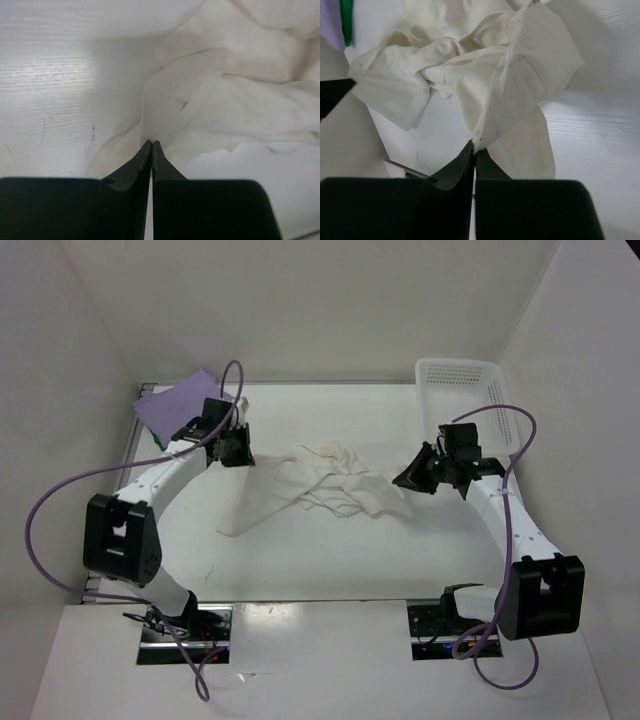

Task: Fold and stack the t-shirts
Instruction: Flatten out the tshirt

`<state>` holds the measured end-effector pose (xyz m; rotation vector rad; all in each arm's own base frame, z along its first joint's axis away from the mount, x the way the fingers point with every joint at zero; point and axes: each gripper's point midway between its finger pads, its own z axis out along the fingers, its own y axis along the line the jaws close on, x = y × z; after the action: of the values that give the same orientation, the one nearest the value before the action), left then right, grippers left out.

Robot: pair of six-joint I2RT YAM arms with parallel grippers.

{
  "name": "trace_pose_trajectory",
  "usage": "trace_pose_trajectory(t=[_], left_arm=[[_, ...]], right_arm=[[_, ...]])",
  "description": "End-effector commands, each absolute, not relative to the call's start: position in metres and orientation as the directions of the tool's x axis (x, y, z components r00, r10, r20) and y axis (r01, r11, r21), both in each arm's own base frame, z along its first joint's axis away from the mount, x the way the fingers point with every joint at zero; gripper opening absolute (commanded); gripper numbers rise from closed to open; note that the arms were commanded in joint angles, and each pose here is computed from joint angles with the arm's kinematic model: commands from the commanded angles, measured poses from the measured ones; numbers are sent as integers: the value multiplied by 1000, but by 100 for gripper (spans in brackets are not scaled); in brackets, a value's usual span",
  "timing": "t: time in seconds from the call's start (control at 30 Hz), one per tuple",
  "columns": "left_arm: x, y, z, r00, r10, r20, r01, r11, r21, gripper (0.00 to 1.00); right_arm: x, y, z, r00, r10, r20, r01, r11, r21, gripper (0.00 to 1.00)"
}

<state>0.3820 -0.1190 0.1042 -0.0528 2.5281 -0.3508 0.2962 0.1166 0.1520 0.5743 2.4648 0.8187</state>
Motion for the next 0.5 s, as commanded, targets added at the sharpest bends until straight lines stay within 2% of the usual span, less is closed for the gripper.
trace_pose_trajectory(t=[0.0,0.1,0.13,0.17,0.2,0.33,0.47], left_arm=[[385,-134,211,-727,-181,-662,130,911,-392,5],[377,-126,267,-667,-276,-692,143,864,-483,4],[375,-123,301,-616,-300,-729,185,844,-504,2],[371,-125,316,-604,-311,-734,197,834,-515,2],[368,-120,330,-588,-320,-743,201,832,-517,1],[363,-116,415,-443,-351,-825,288,816,-502,0],[366,-106,488,-288,-391,-874,318,822,-472,0]], right_arm=[[316,116,194,-759,510,-405,143,738,660,0],[324,116,269,-677,509,-531,19,734,679,0],[322,116,288,-661,510,-551,-2,733,681,0],[321,117,336,-595,512,-620,-90,724,684,0],[319,117,354,-573,514,-638,-113,722,683,0],[286,133,478,-420,496,-760,-370,671,642,0],[248,145,565,-286,499,-818,-542,619,568,0]])
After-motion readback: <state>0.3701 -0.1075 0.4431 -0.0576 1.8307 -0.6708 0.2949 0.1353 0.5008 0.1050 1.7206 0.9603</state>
